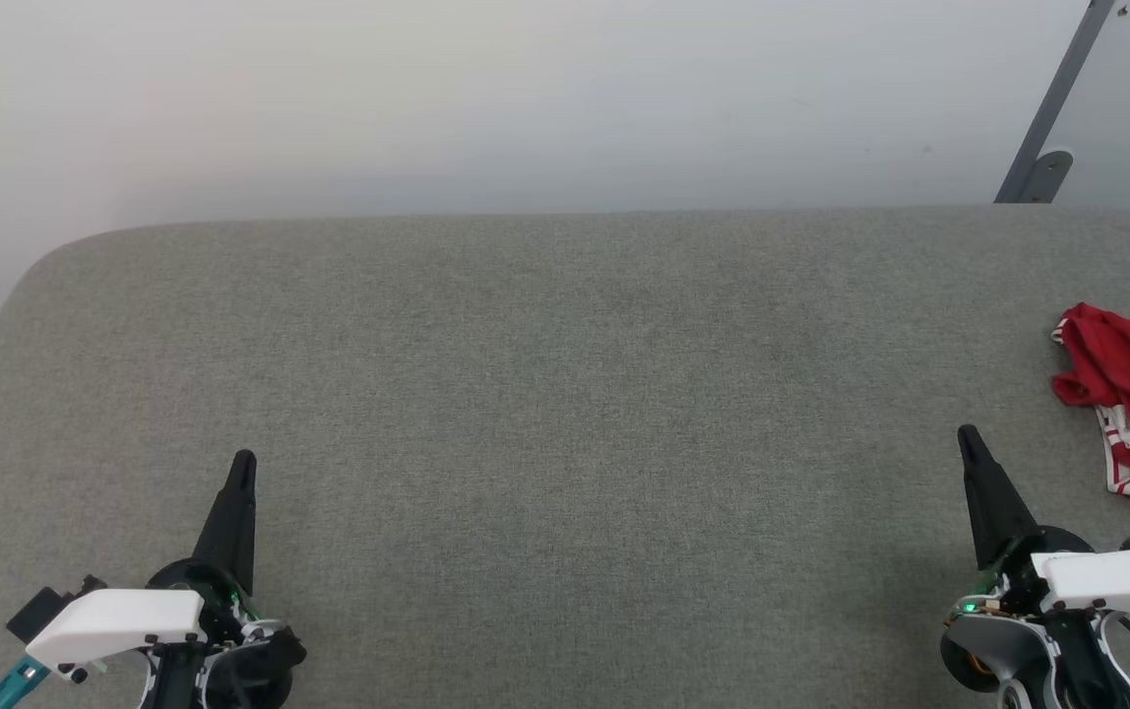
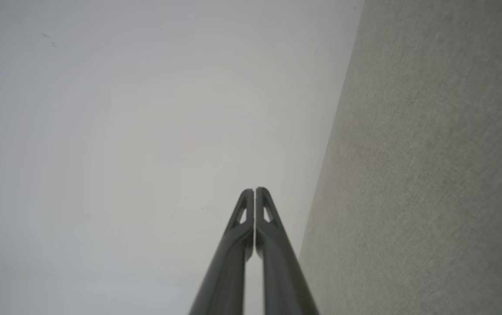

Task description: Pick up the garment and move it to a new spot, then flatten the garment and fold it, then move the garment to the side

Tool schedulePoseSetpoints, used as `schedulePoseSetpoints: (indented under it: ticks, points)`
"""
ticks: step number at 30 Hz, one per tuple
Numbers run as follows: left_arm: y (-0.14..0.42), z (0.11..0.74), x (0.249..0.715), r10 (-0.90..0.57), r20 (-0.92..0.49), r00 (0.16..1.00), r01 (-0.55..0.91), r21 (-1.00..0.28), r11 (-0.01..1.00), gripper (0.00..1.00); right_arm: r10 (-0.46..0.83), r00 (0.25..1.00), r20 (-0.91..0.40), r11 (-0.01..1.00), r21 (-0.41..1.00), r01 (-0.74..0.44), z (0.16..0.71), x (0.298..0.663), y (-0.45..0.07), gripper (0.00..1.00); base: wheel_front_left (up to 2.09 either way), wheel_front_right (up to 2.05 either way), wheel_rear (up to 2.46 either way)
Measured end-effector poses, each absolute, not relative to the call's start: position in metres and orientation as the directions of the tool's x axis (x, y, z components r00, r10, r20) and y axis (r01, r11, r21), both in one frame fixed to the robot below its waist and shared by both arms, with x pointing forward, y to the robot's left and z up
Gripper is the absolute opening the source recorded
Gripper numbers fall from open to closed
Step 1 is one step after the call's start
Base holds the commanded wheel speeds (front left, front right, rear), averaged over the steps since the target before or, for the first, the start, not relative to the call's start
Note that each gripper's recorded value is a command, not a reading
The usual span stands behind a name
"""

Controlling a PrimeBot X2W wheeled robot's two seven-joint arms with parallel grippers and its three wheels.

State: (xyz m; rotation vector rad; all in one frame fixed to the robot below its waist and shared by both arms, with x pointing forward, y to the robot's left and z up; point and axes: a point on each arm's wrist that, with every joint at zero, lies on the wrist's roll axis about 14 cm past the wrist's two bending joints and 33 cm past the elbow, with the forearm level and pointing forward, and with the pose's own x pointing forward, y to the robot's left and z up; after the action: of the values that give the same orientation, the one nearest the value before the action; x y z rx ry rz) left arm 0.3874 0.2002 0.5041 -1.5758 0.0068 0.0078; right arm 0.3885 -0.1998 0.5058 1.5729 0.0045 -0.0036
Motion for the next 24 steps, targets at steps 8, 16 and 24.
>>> schedulePoseSetpoints:
  ticks: [8, 16, 24]
  points:
    - [0.1999, 0.5041, 0.3874, -0.001, -0.009, 1.000, -0.009, -1.000, -0.005, 0.00, 0.001, 1.000, -0.005, -0.002, 1.000, 0.005, 0.5058, 0.3885, -0.1998, 0.00, 0.00, 0.00, 0.00]
    - [0.2000, 0.5041, 0.3874, -0.001, -0.009, 1.000, -0.009, -1.000, -0.005, 0.00, 0.000, 1.000, -0.005, -0.002, 1.000, 0.005, 0.5058, 0.3885, -0.1998, 0.00, 0.00, 0.00, 0.00]
    - [0.1999, 0.5041, 0.3875, -0.001, -0.009, 1.000, -0.009, -1.000, -0.005, 0.00, 0.001, 1.000, -0.005, -0.003, 1.000, 0.005, 0.5057, 0.3885, -0.1997, 0.00, 0.00, 0.00, 0.00]
